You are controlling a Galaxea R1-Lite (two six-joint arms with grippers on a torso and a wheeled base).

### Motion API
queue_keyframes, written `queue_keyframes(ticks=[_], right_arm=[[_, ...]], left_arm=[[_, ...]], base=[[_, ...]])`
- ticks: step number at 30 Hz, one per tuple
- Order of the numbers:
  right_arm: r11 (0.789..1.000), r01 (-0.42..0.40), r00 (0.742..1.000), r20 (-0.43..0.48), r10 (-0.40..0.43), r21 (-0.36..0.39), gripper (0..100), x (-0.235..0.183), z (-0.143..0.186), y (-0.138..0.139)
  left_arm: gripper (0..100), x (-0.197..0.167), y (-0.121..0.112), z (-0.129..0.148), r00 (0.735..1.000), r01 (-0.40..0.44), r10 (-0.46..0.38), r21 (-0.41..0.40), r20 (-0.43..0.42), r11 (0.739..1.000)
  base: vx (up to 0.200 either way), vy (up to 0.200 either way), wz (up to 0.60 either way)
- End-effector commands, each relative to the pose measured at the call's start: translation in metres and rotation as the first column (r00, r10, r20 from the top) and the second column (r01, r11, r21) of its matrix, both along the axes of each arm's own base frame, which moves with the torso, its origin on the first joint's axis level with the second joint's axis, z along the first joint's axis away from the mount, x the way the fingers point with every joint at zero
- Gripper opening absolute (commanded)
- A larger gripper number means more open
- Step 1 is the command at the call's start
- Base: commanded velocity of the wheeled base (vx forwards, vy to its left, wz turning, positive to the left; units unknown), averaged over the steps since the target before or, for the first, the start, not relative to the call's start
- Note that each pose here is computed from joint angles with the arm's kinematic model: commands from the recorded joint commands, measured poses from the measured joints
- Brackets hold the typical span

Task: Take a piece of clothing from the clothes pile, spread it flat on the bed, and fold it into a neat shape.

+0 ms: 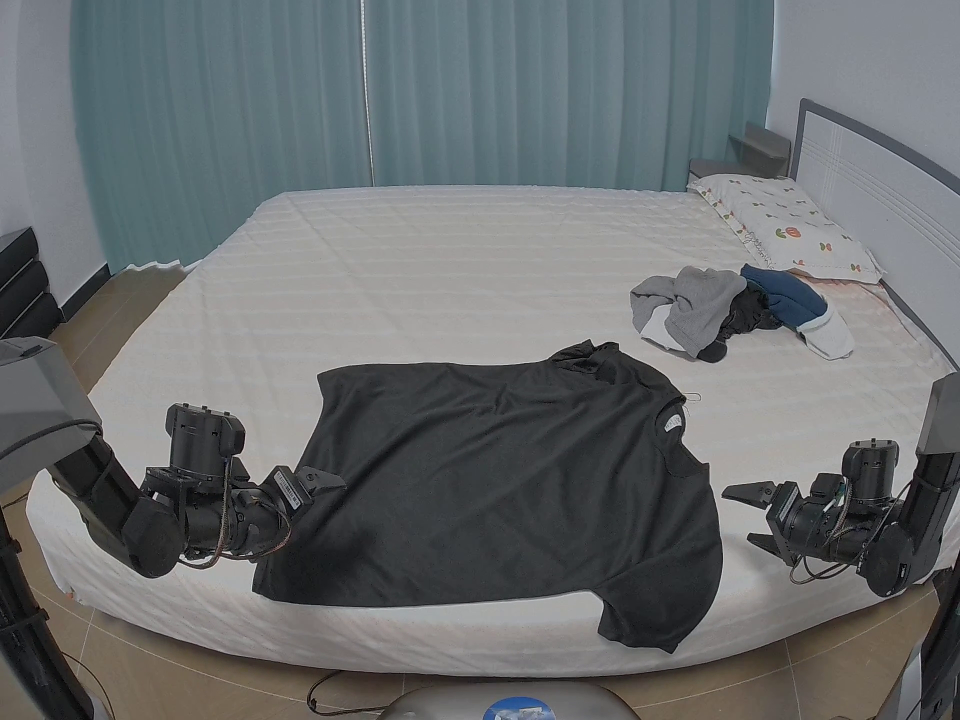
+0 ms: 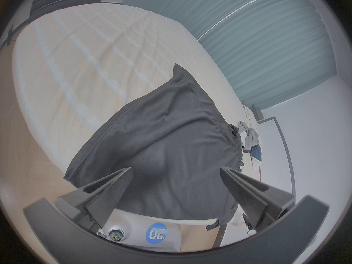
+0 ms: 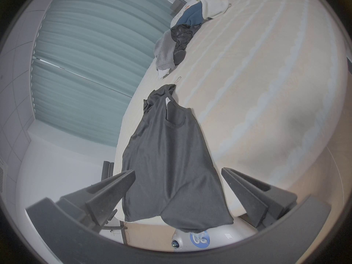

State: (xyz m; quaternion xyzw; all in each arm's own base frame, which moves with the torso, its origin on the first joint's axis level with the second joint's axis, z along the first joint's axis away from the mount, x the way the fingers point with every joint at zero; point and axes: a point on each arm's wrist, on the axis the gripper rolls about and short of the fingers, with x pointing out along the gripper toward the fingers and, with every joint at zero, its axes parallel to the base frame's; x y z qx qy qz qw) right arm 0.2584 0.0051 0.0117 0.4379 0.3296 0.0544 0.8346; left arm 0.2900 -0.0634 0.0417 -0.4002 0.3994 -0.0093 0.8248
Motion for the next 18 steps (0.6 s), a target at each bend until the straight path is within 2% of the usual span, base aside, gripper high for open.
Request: queue_keyframes(ticks=[1, 8, 16, 18], right_arm=[[1.0, -0.003, 1.0, -0.011, 0.003, 0.0, 100, -0.0018, -0.0036, 0.0005], [1.0, -0.004, 1.0, -0.004, 0.004, -0.002, 100, -0.0024, -0.008, 0.0006], [1.0, -0.005, 1.0, -0.004, 0.005, 0.0, 100, -0.0038, -0.0076, 0.001], [1.0, -0.005, 1.0, -0.004, 0.005, 0.0, 100, -0.0038, -0.0076, 0.001]], left_arm=[[100, 0.0028, 0.0013, -0.0067, 1.0, -0.009, 0.009, 0.006, -0.019, 1.0], [100, 0.0098, 0.0052, -0.0023, 0.998, -0.062, 0.062, -0.033, -0.011, 0.998], [100, 0.0102, 0.0086, -0.0008, 0.997, -0.074, 0.074, -0.058, -0.016, 0.996], [100, 0.0109, 0.0094, -0.0009, 0.996, -0.084, 0.082, -0.064, -0.018, 0.994]], base=[[0.0, 0.0, 0.0], [0.0, 0.0, 0.0], [0.0, 0.0, 0.0], [0.0, 0.2, 0.0]])
